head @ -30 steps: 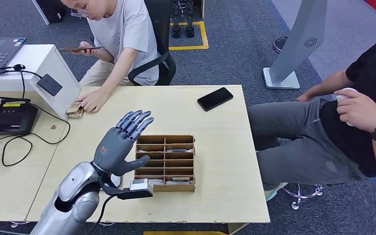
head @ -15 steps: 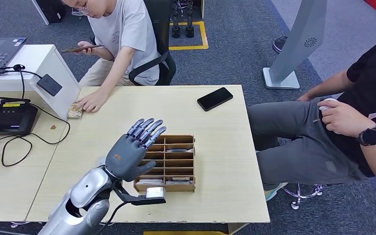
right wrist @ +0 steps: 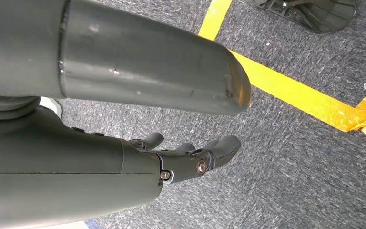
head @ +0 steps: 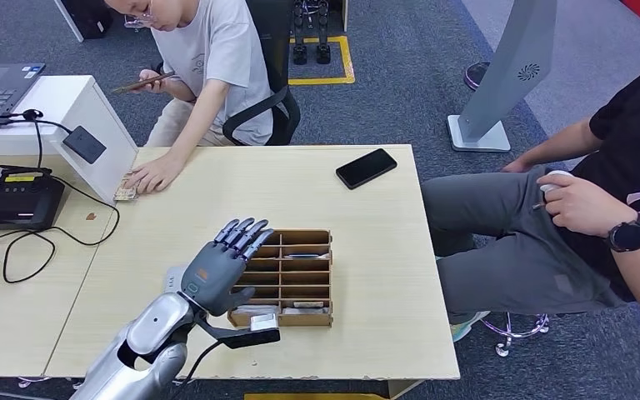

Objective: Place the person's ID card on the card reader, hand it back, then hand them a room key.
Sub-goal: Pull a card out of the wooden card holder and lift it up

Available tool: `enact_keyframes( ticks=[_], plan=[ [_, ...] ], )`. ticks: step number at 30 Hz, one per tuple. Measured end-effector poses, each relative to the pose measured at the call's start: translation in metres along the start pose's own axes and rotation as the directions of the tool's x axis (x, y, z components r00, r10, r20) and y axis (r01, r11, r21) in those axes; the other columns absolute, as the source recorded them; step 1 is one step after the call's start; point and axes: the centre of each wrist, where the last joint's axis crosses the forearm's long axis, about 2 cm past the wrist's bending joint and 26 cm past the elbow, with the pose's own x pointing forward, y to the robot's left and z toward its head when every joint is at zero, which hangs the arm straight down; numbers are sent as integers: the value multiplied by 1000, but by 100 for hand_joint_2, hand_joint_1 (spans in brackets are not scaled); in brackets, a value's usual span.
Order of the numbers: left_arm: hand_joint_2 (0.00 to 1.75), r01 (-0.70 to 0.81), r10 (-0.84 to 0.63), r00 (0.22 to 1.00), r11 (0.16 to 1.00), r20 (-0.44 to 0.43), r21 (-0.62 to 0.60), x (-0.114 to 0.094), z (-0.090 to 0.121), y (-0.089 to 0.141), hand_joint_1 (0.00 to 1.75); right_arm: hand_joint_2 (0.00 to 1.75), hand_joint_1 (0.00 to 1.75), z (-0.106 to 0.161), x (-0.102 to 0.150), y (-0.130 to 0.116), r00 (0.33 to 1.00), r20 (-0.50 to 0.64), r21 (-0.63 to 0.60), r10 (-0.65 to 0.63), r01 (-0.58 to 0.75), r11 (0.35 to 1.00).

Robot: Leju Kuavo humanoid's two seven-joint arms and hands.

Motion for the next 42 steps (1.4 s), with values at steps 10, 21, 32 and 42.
enact_keyframes(
  ticks=[10,21,32,42],
  plan=[
    [175,-10,10,1000,999,-12,-32,-3,2,-6,0,0,0,-1,3,-2,1000,7,-3,4,-4,1000],
    [175,-98,98,995,995,11,-30,-5,2,-4,0,0,0,-1,4,-3,1000,9,-5,6,-6,1000],
    [175,-167,167,986,985,10,-48,-7,2,-3,0,0,0,-1,4,-3,1000,10,-4,6,-6,1000],
    [175,-170,170,985,984,4,-52,-9,3,-2,0,0,0,-1,4,-3,1000,7,-4,7,-7,1000]
  ],
)
